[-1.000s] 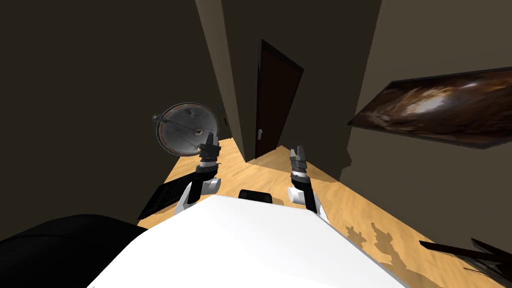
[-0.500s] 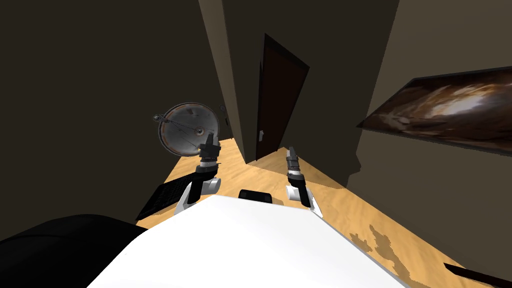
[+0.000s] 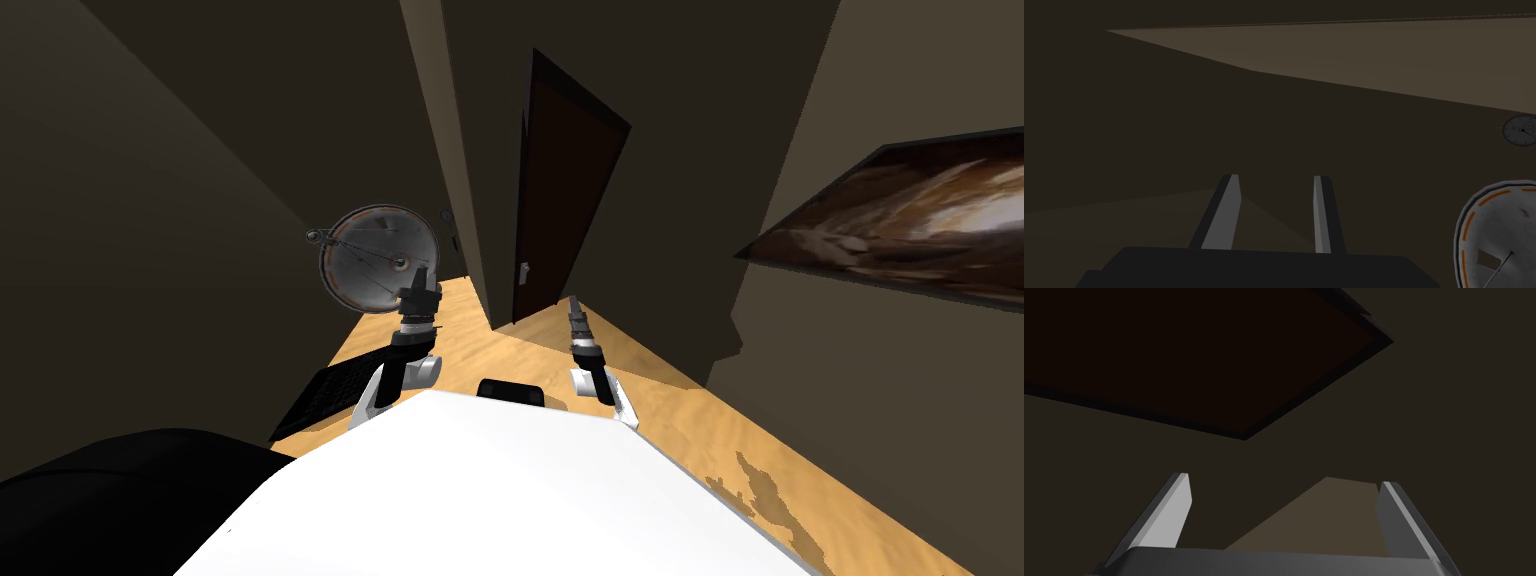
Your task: Pull the door open
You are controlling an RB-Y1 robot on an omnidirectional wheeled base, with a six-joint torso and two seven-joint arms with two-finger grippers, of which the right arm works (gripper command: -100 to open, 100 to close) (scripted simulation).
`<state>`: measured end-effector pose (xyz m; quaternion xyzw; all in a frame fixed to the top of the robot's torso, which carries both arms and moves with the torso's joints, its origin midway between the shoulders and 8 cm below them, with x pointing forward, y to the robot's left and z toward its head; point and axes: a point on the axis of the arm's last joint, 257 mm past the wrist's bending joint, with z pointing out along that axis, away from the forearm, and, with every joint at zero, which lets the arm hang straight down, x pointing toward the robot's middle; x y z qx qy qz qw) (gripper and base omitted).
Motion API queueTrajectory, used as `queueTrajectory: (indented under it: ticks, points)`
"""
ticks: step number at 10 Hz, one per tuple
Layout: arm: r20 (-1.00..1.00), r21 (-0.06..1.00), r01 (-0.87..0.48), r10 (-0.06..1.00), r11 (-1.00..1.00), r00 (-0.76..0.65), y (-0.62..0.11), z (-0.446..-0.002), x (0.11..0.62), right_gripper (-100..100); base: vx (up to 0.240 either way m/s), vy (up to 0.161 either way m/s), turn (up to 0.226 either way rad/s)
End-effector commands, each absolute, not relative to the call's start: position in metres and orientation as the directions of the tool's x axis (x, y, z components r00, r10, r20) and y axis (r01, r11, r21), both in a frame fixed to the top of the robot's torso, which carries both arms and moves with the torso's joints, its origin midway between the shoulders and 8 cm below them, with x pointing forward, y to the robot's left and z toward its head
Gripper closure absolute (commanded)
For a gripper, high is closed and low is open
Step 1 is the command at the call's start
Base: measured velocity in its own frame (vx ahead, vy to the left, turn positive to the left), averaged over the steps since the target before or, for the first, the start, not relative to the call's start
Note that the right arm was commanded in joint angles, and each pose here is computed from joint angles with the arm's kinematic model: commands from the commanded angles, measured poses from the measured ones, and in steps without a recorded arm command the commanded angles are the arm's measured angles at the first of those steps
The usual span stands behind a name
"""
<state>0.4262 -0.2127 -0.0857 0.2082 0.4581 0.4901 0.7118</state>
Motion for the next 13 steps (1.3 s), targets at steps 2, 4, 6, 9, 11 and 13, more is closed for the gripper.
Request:
queueTrajectory:
  ticks: [2, 4, 6, 9, 11, 13]
  points:
    - [-0.511, 0.723, -0.487, 0.854, 0.490, 0.101, -0.207, -0.101, 0.436, -100, 0.094, -0.016, 0.054]
    - [-0.579, 0.691, -0.467, 0.809, 0.552, 0.099, -0.201, -0.118, 0.446, -100, 0.115, -0.029, 0.065]
    - [-0.623, 0.667, -0.454, 0.776, 0.591, 0.096, -0.198, -0.129, 0.452, -100, 0.124, -0.030, 0.059]
    - [-0.686, 0.624, -0.437, 0.722, 0.648, 0.091, -0.193, -0.145, 0.462, -100, 0.100, -0.021, 0.051]
    - [-0.725, 0.593, -0.427, 0.683, 0.683, 0.086, -0.190, -0.156, 0.467, -100, 0.091, -0.032, 0.048]
    - [-0.762, 0.559, -0.418, 0.643, 0.716, 0.081, -0.187, -0.167, 0.473, -100, 0.095, -0.021, 0.056]
